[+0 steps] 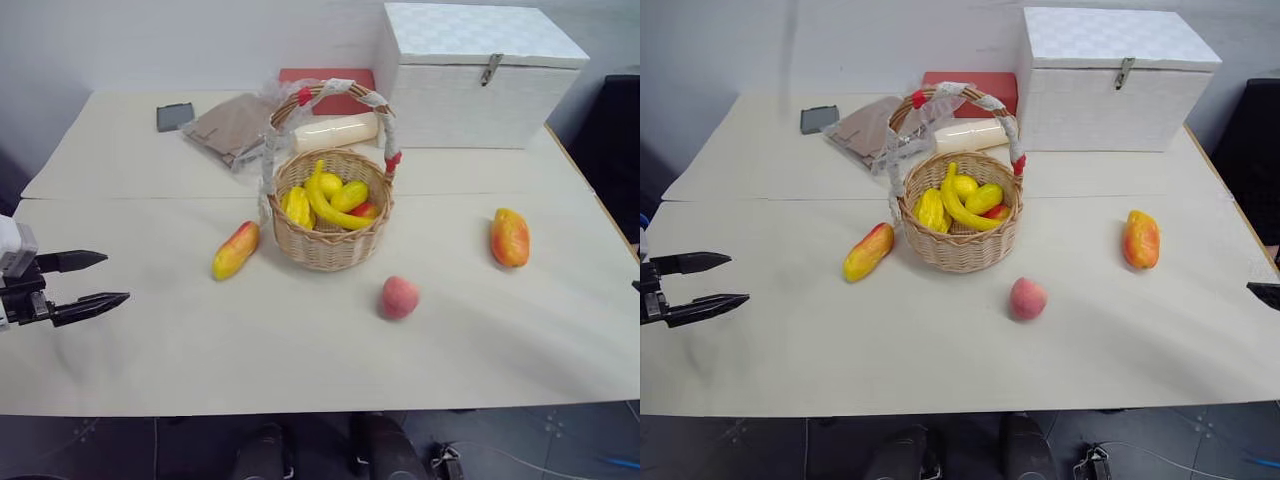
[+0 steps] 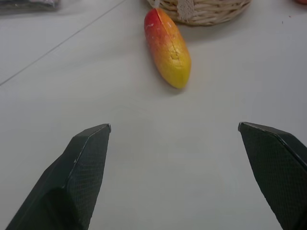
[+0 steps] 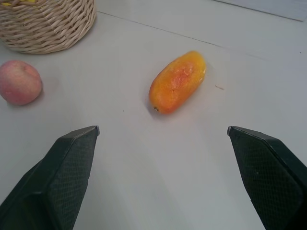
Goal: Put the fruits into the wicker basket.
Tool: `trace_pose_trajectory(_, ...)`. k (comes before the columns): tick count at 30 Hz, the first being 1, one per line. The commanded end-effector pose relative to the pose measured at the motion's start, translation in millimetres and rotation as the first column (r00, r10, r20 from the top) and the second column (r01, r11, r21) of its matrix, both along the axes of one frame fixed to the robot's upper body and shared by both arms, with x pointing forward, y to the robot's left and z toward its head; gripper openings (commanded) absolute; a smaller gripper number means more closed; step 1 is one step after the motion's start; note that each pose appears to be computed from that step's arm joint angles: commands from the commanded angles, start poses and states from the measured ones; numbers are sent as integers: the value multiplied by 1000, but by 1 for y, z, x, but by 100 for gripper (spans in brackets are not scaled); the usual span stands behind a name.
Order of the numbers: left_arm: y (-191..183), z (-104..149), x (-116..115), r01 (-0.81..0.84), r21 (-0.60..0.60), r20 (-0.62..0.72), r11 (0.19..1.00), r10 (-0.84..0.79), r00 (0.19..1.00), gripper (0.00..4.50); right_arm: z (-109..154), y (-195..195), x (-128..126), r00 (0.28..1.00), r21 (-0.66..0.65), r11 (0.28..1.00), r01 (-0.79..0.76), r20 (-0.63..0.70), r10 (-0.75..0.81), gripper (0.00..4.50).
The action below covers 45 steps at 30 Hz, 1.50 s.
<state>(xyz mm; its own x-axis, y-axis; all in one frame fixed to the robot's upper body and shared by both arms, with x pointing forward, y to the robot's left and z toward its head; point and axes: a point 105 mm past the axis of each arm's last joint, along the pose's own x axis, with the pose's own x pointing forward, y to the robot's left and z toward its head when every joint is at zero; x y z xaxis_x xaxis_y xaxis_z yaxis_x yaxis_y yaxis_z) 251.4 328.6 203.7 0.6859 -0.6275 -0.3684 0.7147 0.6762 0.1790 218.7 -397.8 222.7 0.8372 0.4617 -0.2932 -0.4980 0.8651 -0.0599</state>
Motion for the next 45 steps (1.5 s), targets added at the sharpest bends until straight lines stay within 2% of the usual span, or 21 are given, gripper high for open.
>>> trace_pose_trajectory(1, -6, 6, -1, 30, 0, 26, 1000, -30, 999, 450, 2, 1, -2, 1000, -1, 1000, -9, 6, 9, 443)
trace_pose_trajectory(10, -2, 2, 8, -19, 33, 42, 999, 17, 999, 450, -1, -1, 0, 999, -9, 1000, 15, 32, -14, 443)
trace_pose_trajectory(14, 1, 0, 20, -99, 33, 79, 994, 96, 992, 450, -2, -3, 1, 999, -29, 999, 26, 36, -25, 443)
trace_pose_trajectory(19, -14, -5, 20, -69, 39, 45, 997, 67, 997, 450, 2, 1, 4, 998, -74, 997, 22, 60, -17, 443)
trace_pose_trajectory(24, -25, 9, 22, -76, 6, 62, 997, 76, 995, 450, 15, 19, 6, 994, -53, 998, -26, 104, 32, 443)
trace_pose_trajectory(30, -60, 10, 43, -146, -44, 36, 988, 148, 988, 450, 25, 79, 2, 968, -22, 973, -228, 104, 229, 443)
trace_pose_trajectory(33, -90, -9, 61, -190, -1, -11, 982, 190, 982, 450, 32, 143, -4, 898, -57, 908, -415, 136, 419, 443)
trace_pose_trajectory(36, -109, -16, 72, -177, -35, -48, 984, 176, 983, 450, 36, 187, -12, 833, -72, 848, -525, 161, 529, 443)
trace_pose_trajectory(40, -120, -36, 97, -172, 100, -35, 980, 176, 984, 450, 47, 228, -16, 756, -87, 789, -608, 239, 609, 443)
trace_pose_trajectory(44, -129, -54, 119, -140, 201, -33, 969, 150, 988, 450, 51, 241, -15, 736, -82, 774, -627, 262, 624, 443)
trace_pose_trajectory(45, -134, -57, 124, -129, 196, -36, 972, 138, 990, 450, 52, 243, -15, 733, -79, 773, -630, 267, 625, 443)
